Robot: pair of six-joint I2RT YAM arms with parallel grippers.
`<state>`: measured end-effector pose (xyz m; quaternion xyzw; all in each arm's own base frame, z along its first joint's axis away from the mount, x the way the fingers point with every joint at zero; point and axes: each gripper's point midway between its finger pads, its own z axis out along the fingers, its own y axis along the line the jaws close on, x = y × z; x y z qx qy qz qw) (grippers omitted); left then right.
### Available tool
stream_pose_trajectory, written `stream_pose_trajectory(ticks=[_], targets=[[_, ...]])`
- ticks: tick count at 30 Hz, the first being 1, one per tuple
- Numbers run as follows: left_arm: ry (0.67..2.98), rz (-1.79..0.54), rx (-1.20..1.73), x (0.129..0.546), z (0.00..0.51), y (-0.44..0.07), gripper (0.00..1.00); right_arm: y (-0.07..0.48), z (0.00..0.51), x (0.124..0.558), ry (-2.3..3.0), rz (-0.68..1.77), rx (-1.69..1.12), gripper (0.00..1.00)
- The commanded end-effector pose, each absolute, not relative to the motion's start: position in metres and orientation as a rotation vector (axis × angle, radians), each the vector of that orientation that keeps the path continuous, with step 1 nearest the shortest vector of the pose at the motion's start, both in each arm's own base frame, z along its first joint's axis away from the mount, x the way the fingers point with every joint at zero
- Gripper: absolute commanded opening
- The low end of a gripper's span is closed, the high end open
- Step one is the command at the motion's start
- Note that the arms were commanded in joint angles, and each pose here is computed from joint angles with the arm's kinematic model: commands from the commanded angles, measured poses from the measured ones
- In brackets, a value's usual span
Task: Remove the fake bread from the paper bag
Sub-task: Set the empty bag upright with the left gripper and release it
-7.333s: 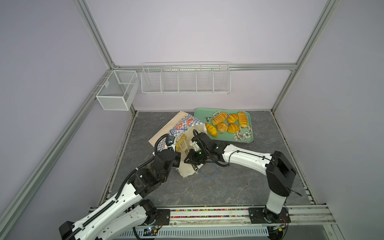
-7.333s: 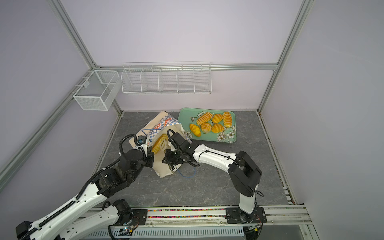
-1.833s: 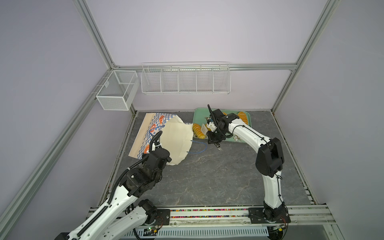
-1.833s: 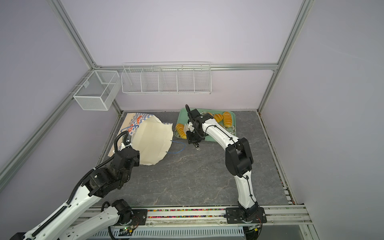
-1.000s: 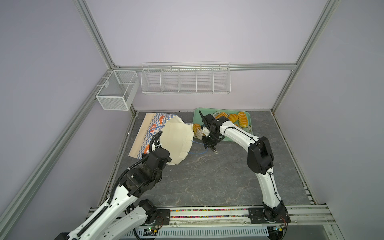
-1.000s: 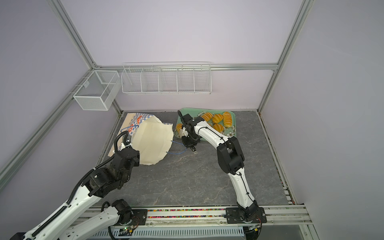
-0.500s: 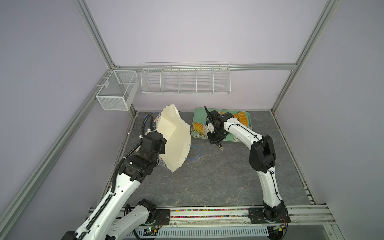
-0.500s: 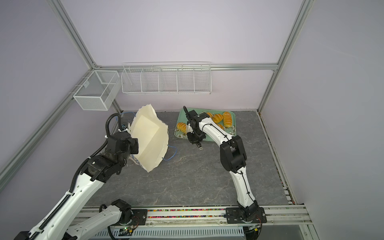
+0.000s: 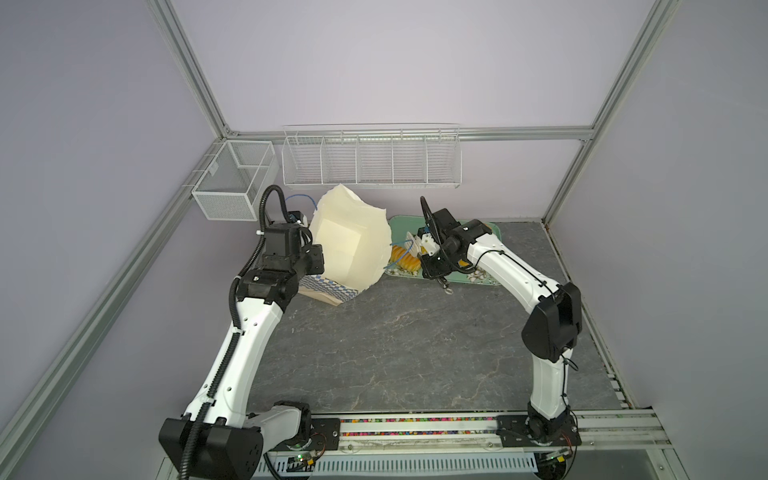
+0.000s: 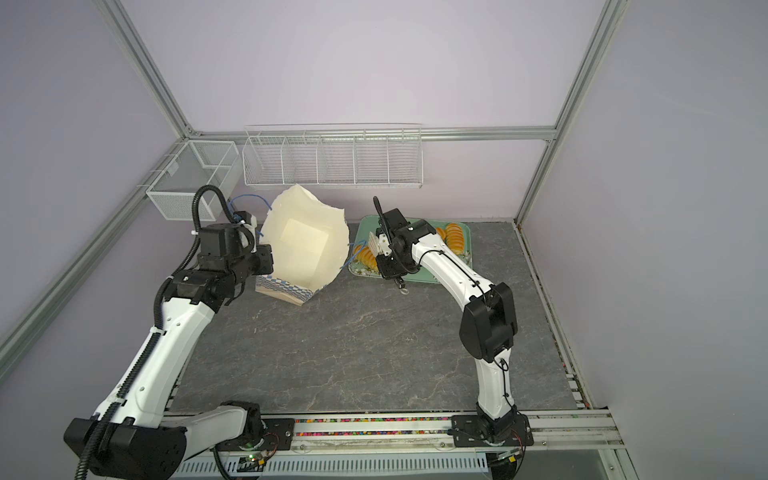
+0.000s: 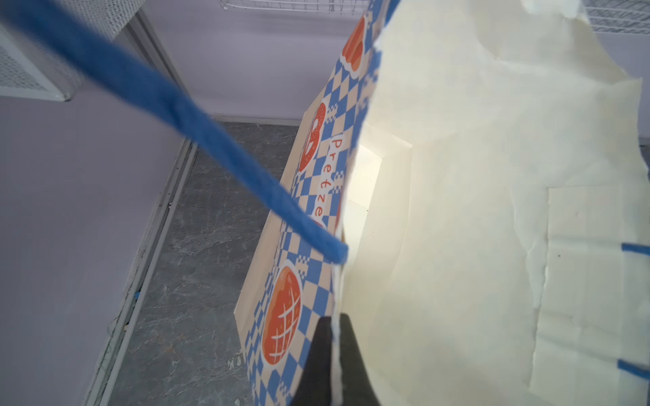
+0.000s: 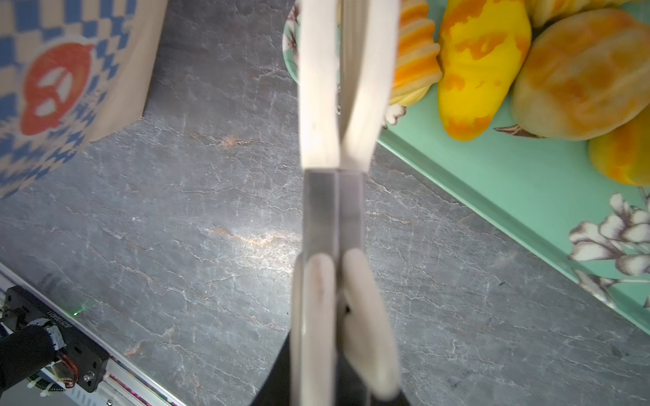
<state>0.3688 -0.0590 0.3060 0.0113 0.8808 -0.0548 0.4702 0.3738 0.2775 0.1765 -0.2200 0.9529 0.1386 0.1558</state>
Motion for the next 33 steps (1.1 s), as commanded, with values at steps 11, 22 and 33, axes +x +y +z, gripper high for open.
stream_pose_trajectory(ticks=[11,22,33], targets=[[2.249,-0.194,0.012,0.412,0.296,-0.037,0.11,0.268,0.191,0.362,2.671,0.398,-0.627,0.07],[2.242,-0.072,0.024,0.407,0.324,-0.022,0.57,0.262,0.199,0.359,2.646,0.393,-0.616,0.07],[2.194,-0.007,0.014,0.376,0.353,-0.012,0.63,0.263,0.205,0.352,2.613,0.438,-0.6,0.07]])
